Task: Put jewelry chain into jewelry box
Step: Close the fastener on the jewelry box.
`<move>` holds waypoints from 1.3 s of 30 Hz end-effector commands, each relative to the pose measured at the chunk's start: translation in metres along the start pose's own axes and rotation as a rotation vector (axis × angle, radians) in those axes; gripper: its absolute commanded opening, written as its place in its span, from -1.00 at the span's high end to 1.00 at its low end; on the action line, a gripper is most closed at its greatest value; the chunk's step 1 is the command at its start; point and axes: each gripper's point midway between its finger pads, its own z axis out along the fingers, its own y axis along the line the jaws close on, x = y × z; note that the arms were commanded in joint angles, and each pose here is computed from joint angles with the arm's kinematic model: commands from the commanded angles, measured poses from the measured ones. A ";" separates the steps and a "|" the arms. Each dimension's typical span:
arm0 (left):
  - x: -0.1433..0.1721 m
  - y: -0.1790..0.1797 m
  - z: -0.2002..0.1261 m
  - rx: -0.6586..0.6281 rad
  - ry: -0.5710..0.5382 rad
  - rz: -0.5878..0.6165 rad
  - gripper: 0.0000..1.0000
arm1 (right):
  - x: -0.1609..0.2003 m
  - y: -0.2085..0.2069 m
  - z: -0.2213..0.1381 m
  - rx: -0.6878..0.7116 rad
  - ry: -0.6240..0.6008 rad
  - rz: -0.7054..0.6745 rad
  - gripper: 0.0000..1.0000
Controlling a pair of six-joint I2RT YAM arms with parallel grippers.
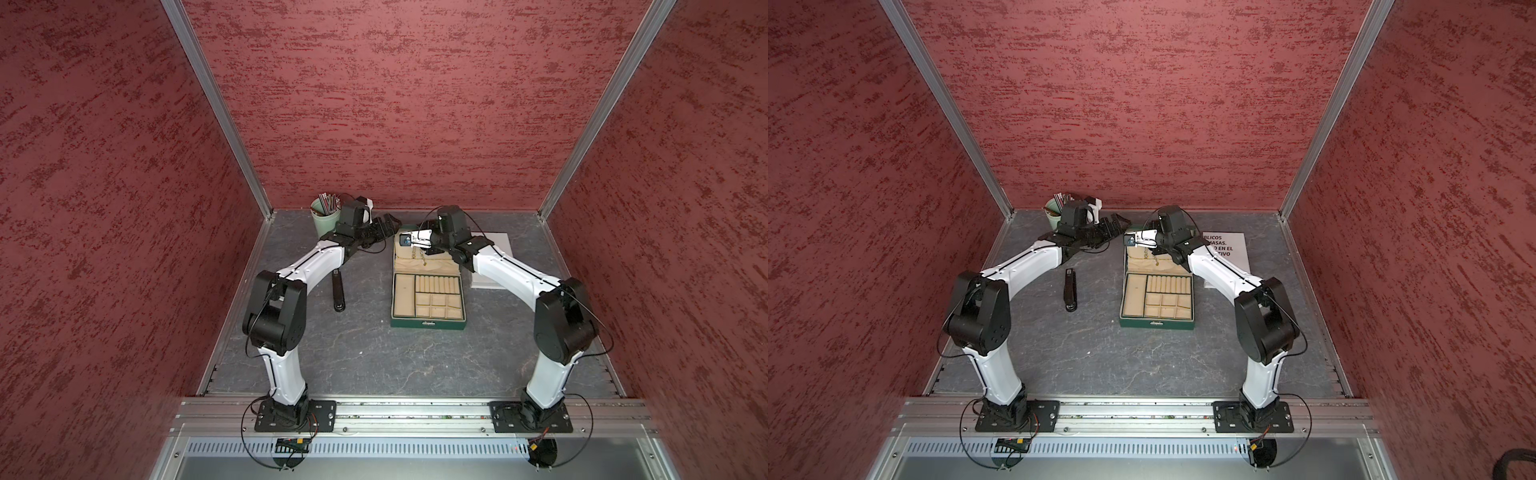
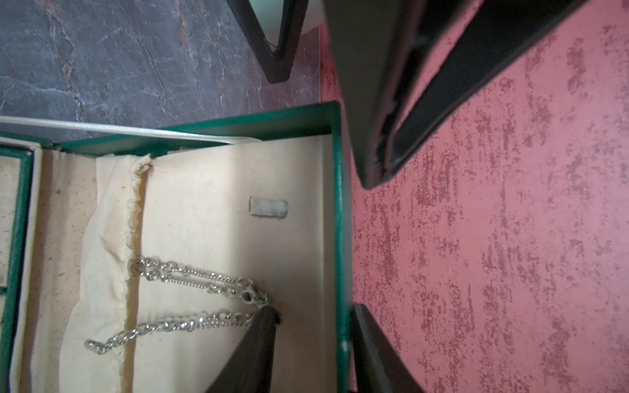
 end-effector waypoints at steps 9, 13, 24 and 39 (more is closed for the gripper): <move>0.002 0.003 0.004 0.005 0.010 0.007 -0.98 | 0.000 -0.004 -0.003 0.011 0.010 0.010 0.27; 0.002 0.003 0.004 0.005 0.009 0.008 -0.98 | 0.002 0.002 0.002 0.005 0.021 0.009 0.30; 0.003 0.003 0.002 0.008 0.008 0.009 -0.99 | 0.005 0.016 0.014 0.003 0.049 0.001 0.34; 0.003 0.003 -0.002 -0.001 0.000 0.016 -0.98 | -0.005 -0.011 0.004 0.089 0.031 0.061 0.21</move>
